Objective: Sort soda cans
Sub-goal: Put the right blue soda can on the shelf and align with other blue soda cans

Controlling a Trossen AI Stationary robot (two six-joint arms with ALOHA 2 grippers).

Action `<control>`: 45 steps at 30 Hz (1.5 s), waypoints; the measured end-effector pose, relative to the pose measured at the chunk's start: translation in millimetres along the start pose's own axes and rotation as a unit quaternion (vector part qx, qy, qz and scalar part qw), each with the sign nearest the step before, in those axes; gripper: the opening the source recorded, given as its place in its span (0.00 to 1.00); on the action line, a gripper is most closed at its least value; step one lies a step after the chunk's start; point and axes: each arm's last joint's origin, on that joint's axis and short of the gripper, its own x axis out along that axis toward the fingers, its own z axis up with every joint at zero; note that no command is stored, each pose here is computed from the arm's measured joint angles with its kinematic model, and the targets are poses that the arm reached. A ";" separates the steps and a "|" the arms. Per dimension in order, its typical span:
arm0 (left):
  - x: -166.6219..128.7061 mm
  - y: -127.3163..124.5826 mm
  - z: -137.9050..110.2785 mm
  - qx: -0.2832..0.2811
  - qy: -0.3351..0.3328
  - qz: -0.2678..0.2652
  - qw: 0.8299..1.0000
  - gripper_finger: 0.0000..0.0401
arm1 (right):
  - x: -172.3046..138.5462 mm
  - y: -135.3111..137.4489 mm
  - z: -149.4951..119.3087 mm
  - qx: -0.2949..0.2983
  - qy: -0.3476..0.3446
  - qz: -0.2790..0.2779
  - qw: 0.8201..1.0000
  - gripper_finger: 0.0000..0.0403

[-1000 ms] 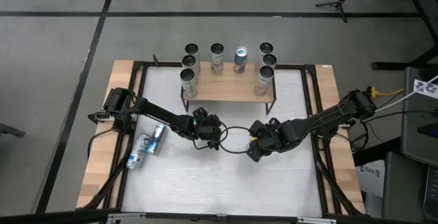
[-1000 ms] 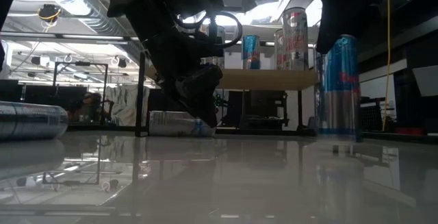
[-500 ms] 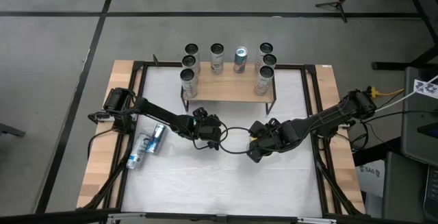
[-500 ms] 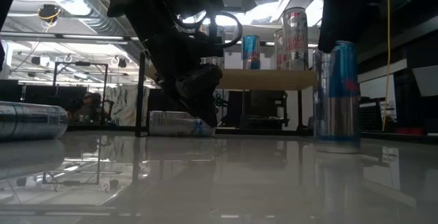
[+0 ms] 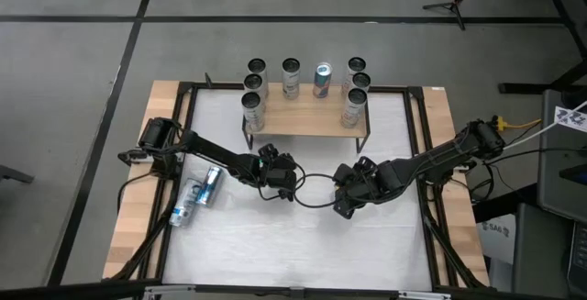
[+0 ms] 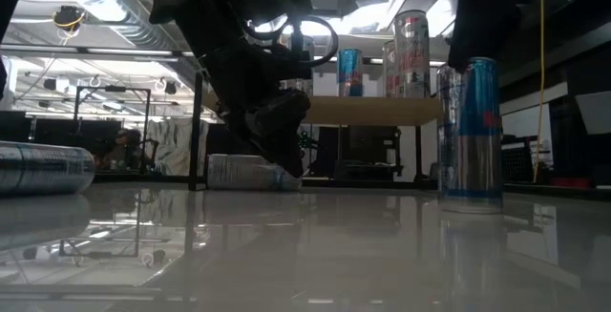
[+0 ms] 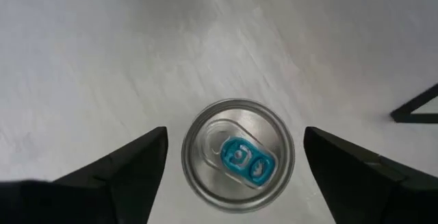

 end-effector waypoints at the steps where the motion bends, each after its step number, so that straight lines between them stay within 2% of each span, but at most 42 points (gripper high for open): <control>1: 0.0 0.0 0.0 0.000 0.000 0.000 1.000 0.86 | -1.5 -0.7 0.1 -0.008 -0.001 0.000 1.000 0.84; 7: 0.0 -0.2 0.4 -0.001 -0.002 -0.001 1.000 0.86 | -21.0 -1.4 7.7 -0.069 -0.026 0.021 0.997 0.84; 10: 0.1 -0.2 0.5 -0.002 -0.002 -0.001 1.000 0.86 | -30.8 0.2 12.2 -0.133 -0.033 0.040 0.990 0.84; 15: 0.0 -0.2 0.5 -0.002 -0.002 -0.001 1.000 0.86 | -38.3 3.5 14.4 -0.278 -0.026 0.084 0.957 0.84; 18: 0.1 -0.1 0.4 -0.002 -0.002 -0.001 1.000 0.86 | -38.6 4.4 13.0 -0.326 -0.015 0.107 0.939 0.84; 26: -0.4 -0.8 0.1 -0.001 -0.002 -0.002 1.000 0.86 | -38.7 5.0 12.3 -0.405 -0.018 0.120 0.906 0.84; 32: -2.2 -3.5 -1.2 -0.007 -0.003 -0.005 1.000 0.86 | -38.2 2.2 9.8 -0.475 -0.008 0.111 0.873 0.84; 39: -5.7 -8.6 -3.7 -0.003 -0.005 -0.011 1.000 0.86 | -36.3 1.7 8.9 -0.524 -0.005 0.104 0.846 0.84; 41: -6.6 -10.2 -3.8 -0.003 -0.008 -0.014 1.000 0.86 | -36.2 1.2 9.3 -0.532 -0.009 0.094 0.841 0.84; 45: -8.7 -14.0 -3.4 -0.006 -0.018 -0.022 1.000 0.86 | -34.7 -2.0 12.6 -0.527 -0.007 0.092 0.845 0.84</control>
